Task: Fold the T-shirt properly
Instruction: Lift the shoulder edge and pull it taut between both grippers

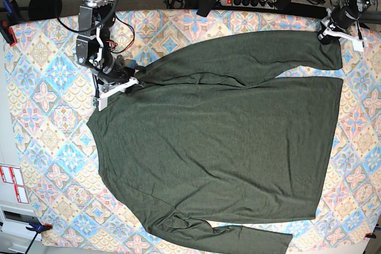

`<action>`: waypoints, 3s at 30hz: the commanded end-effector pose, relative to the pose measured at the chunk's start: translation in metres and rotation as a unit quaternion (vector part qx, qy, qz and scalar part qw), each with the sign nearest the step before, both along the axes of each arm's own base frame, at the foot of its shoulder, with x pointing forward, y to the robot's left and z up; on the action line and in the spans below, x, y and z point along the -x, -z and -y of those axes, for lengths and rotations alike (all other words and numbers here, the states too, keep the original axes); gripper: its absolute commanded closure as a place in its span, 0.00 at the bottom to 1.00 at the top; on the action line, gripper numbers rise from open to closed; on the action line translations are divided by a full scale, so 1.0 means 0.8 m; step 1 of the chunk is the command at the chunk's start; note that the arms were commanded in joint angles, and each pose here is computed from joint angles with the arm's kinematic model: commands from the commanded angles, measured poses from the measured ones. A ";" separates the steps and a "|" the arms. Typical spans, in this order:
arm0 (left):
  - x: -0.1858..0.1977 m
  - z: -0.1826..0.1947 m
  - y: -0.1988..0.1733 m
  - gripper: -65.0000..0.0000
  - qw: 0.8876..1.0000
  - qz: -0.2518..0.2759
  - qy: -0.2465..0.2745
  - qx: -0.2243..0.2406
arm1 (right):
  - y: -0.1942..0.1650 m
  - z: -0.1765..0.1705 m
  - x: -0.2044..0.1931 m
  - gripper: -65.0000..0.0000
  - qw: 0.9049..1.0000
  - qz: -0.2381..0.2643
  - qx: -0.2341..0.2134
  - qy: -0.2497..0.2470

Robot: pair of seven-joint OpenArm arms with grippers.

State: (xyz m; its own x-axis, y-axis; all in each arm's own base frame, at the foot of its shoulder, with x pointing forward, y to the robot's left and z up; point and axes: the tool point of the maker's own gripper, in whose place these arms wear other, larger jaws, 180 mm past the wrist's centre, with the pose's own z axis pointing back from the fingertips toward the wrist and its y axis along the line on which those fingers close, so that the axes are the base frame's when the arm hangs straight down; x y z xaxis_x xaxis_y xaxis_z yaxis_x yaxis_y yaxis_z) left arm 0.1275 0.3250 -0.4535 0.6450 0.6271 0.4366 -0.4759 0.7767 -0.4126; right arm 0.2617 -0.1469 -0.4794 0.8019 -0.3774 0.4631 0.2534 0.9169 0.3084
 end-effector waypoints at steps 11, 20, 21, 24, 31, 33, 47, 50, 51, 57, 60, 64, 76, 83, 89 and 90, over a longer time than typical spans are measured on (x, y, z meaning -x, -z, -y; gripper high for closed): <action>-0.017 -0.017 -0.021 1.00 0.999 0.016 0.025 -0.026 | -0.013 0.079 0.053 0.98 0.997 -0.002 0.034 0.063; -0.042 0.008 -0.061 1.00 0.993 0.049 0.096 -0.052 | -0.047 0.079 0.064 0.98 0.997 0.031 0.056 0.033; -0.043 0.008 -0.062 1.00 0.993 0.050 0.096 -0.053 | -0.051 0.080 0.064 0.98 0.997 0.034 0.058 0.032; -0.062 0.008 -0.070 1.00 0.992 0.069 0.095 -0.054 | -0.065 0.081 0.056 0.98 0.996 0.052 0.064 0.030; -0.111 0.008 -0.095 1.00 0.987 0.117 0.093 -0.058 | -0.077 0.078 0.043 0.98 0.995 0.069 0.065 0.027; -0.123 0.008 -0.102 1.00 0.985 0.131 0.092 -0.059 | -0.086 0.078 0.025 0.98 0.994 0.085 0.065 0.028; -0.219 0.042 -0.134 1.00 0.970 0.174 0.140 -0.092 | -0.090 0.075 -0.042 0.98 0.992 0.111 0.040 0.039; -0.226 0.046 -0.131 1.00 0.969 0.170 0.140 -0.108 | -0.086 0.074 -0.045 0.98 0.993 0.108 0.036 0.040; -0.227 0.046 -0.129 1.00 0.969 0.168 0.141 -0.114 | -0.086 0.074 -0.046 0.98 0.993 0.109 0.036 0.040; -0.223 0.041 -0.090 1.00 0.978 0.129 0.124 -0.103 | -0.086 0.074 -0.047 0.98 0.993 0.109 0.037 0.040; -0.217 0.037 -0.075 1.00 0.982 0.114 0.117 -0.094 | -0.086 0.074 -0.047 0.98 0.993 0.109 0.037 0.040; -0.212 0.035 -0.069 1.00 0.983 0.104 0.118 -0.099 | -0.086 0.074 -0.047 0.98 0.993 0.109 0.037 0.040; -0.185 0.037 -0.047 0.54 0.985 0.050 0.136 -0.091 | -0.084 0.074 -0.044 0.98 0.993 0.106 0.036 0.040; -0.162 0.035 -0.033 0.47 0.986 0.025 0.138 -0.091 | -0.084 0.074 -0.043 0.98 0.993 0.106 0.036 0.040; -0.145 0.035 -0.023 0.47 0.986 0.009 0.139 -0.089 | -0.083 0.073 -0.043 0.98 0.993 0.105 0.035 0.040; -0.143 0.035 -0.022 0.47 0.986 0.007 0.140 -0.089 | -0.083 0.073 -0.043 0.98 0.993 0.105 0.035 0.040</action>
State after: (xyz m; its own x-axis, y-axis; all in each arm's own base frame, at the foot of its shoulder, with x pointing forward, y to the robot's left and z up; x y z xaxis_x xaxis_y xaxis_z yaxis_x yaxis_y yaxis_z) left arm 0.2357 0.2898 -0.4458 0.7887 0.3496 0.5057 -0.2389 0.9322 -0.2718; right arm 0.2856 -0.2018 -0.4260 0.6859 -0.4019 0.6066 0.2775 0.9151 0.2926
